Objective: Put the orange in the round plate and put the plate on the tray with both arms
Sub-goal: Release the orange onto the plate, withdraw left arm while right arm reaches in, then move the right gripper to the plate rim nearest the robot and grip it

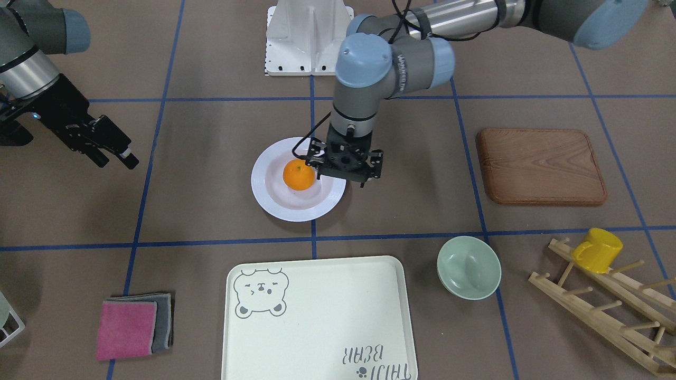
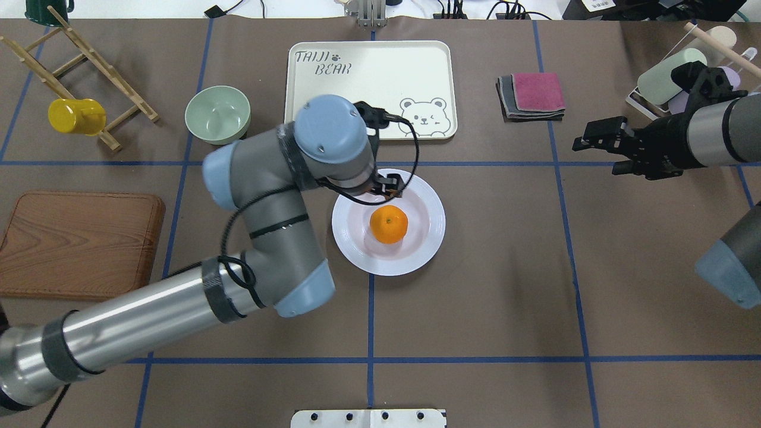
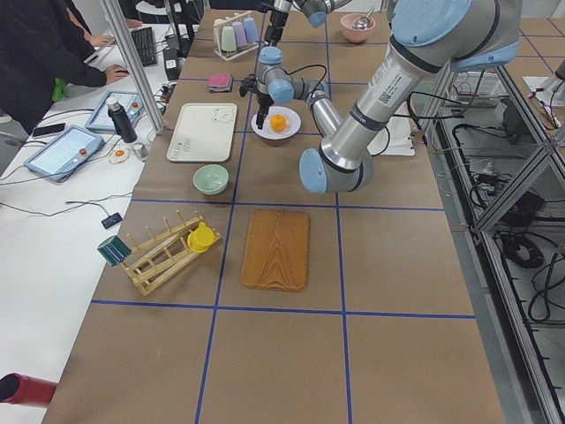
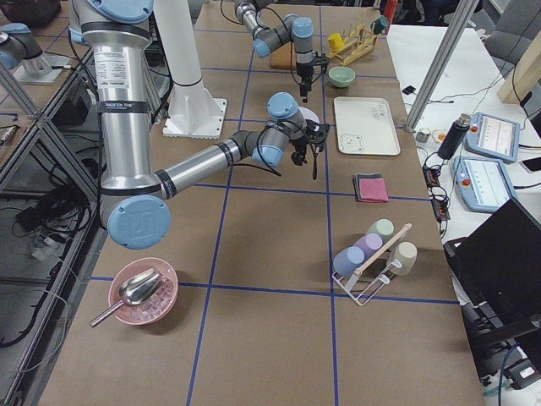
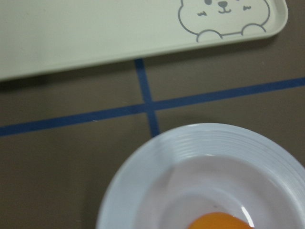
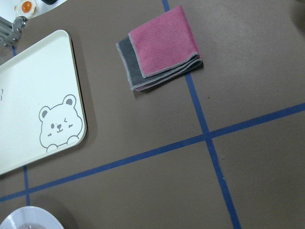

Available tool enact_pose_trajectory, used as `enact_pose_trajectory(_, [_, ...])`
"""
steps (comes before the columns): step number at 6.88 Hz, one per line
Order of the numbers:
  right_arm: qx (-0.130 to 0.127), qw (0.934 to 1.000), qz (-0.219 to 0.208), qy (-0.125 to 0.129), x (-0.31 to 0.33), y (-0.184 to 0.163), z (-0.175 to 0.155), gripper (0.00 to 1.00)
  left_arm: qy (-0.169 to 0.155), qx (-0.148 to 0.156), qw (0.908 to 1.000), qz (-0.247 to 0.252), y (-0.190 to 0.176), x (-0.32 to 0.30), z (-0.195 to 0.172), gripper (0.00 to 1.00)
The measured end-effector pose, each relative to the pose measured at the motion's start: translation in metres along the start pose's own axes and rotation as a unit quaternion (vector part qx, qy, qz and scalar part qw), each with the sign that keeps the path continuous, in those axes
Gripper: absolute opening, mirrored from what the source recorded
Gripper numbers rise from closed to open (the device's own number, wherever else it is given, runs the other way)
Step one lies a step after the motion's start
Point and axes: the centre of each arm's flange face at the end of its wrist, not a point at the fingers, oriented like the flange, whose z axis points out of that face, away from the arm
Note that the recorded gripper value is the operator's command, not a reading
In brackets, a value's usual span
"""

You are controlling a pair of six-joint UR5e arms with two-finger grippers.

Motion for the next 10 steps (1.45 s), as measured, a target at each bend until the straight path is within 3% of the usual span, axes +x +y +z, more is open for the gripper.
enact_pose_trajectory(2, [0.014,0.9965,0.079,-0.024,-0.026,0.058,0.014,1.00,-0.004,-0.015,0.9980,0.061,0.004,-0.173,-0.057,0.99])
enact_pose_trajectory(4, [0.046,0.9909,0.120,-0.041,-0.038,0.119,0.043,1.00,-0.021,-0.031,0.9937,0.105,0.029,-0.348,-0.100,0.99])
enact_pose_trajectory(7, [0.071,0.9774,0.184,-0.076,-0.060,0.189,0.078,1.00,-0.016,-0.052,0.9966,0.062,0.097,-0.587,-0.142,0.99])
enact_pose_trajectory(8, [0.080,0.9747,0.193,-0.079,-0.065,0.207,0.098,1.00,-0.017,-0.050,0.9981,0.033,0.112,-0.632,-0.151,0.99])
enact_pose_trajectory(10, [0.095,0.9715,0.204,-0.074,-0.071,0.232,0.137,0.97,-0.015,-0.050,0.9986,0.009,0.127,-0.660,-0.156,0.99])
